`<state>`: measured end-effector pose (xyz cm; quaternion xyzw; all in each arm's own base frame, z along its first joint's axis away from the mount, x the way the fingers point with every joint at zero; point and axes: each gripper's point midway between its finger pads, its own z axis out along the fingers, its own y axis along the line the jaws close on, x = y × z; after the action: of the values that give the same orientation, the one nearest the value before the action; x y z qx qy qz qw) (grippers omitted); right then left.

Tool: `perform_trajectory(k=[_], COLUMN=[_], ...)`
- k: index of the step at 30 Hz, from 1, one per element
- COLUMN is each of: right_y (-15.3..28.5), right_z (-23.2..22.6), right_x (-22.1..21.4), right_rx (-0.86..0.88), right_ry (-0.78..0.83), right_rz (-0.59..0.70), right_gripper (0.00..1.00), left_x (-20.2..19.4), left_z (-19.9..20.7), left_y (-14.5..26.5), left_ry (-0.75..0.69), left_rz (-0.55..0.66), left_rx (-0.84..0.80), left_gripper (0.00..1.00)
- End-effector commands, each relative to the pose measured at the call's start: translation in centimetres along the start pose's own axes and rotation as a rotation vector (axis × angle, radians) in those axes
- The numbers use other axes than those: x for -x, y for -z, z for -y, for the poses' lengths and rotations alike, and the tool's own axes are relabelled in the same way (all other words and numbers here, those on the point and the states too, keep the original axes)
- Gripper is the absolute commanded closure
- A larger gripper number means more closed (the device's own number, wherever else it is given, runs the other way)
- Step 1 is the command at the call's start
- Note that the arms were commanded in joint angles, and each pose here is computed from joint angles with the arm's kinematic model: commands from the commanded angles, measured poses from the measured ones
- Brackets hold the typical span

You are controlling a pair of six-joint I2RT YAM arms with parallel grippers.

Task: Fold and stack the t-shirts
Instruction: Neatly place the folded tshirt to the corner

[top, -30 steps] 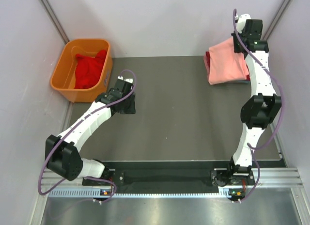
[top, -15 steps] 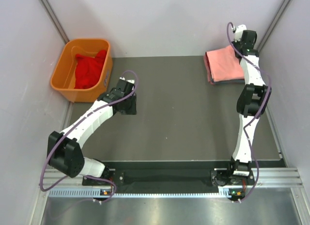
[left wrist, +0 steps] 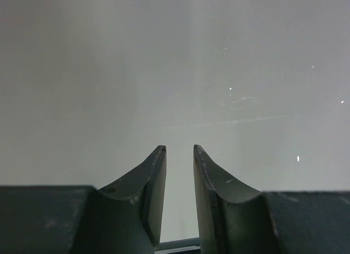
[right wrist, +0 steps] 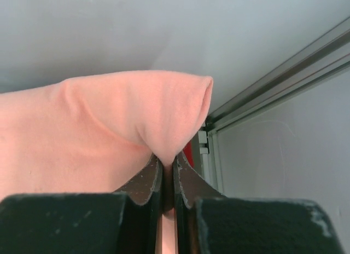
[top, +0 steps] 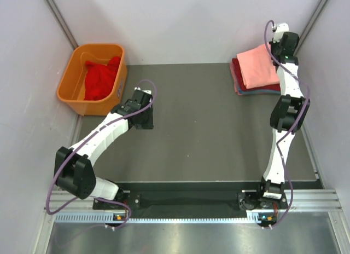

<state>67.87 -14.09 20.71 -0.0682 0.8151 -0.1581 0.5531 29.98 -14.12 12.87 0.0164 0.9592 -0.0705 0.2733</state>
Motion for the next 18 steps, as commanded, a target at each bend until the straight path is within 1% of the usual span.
perform_trajectory(k=[1, 2, 4, 5, 7, 8, 9, 11, 12, 14, 16, 17, 18], right_y=[-0.5, -0.7, -1.2, -1.3, -0.7, -0.3, 0.8, 2.0, 3.8, 5.3, 8.4, 11.5, 12.0], right_z=[2.7, 2.7, 2.9, 3.2, 4.5, 4.8, 5.5, 6.4, 7.1, 7.1, 7.0, 7.4, 6.4], right_x=[4.3, 4.1, 3.5, 3.4, 4.1, 4.5, 5.8, 6.6, 8.6, 8.7, 10.0, 12.3, 10.8], right_rx=[-0.048, -0.050, -0.059, -0.070, -0.091, -0.094, -0.105, -0.135, -0.148, -0.145, -0.120, -0.112, -0.089], right_ry=[-0.057, -0.062, -0.073, -0.082, -0.117, -0.127, -0.146, -0.159, -0.176, -0.210, -0.273, -0.320, -0.343], right_rz=[0.183, 0.184, 0.181, 0.182, 0.199, 0.207, 0.226, 0.222, 0.252, 0.231, 0.218, 0.255, 0.204], right_gripper=[1.00, 0.98, 0.81, 0.68, 0.58, 0.48, 0.43, 0.35, 0.34, 0.29, 0.24, 0.15, 0.14], left_x=[0.4, 0.4, 0.3, 0.3, 0.4, 0.4, 0.4, 0.7, 0.8, 1.4, 2.1, 2.2, 2.5], left_z=[-0.4, -0.5, -0.5, -0.5, -0.3, -0.2, -0.1, 0.6, 1.0, 2.0, 2.8, 3.5, 3.9], left_y=[0.3, 0.3, 0.2, 0.2, 0.2, 0.2, 0.2, 0.3, 0.3, 0.6, 0.9, 1.2, 1.5], left_ry=[-0.008, -0.007, -0.009, -0.009, -0.010, -0.008, -0.006, 0.003, 0.005, 0.018, 0.028, 0.028, 0.029], left_rz=[0.027, 0.026, 0.022, 0.021, 0.024, 0.024, 0.024, 0.032, 0.033, 0.042, 0.056, 0.050, 0.056], left_rx=[0.024, 0.026, 0.028, 0.028, 0.021, 0.016, 0.011, -0.022, -0.042, -0.089, -0.122, -0.161, -0.177], left_gripper=[0.68, 0.68, 0.68, 0.68, 0.68, 0.68, 0.68, 0.67, 0.67, 0.67, 0.67, 0.67, 0.67])
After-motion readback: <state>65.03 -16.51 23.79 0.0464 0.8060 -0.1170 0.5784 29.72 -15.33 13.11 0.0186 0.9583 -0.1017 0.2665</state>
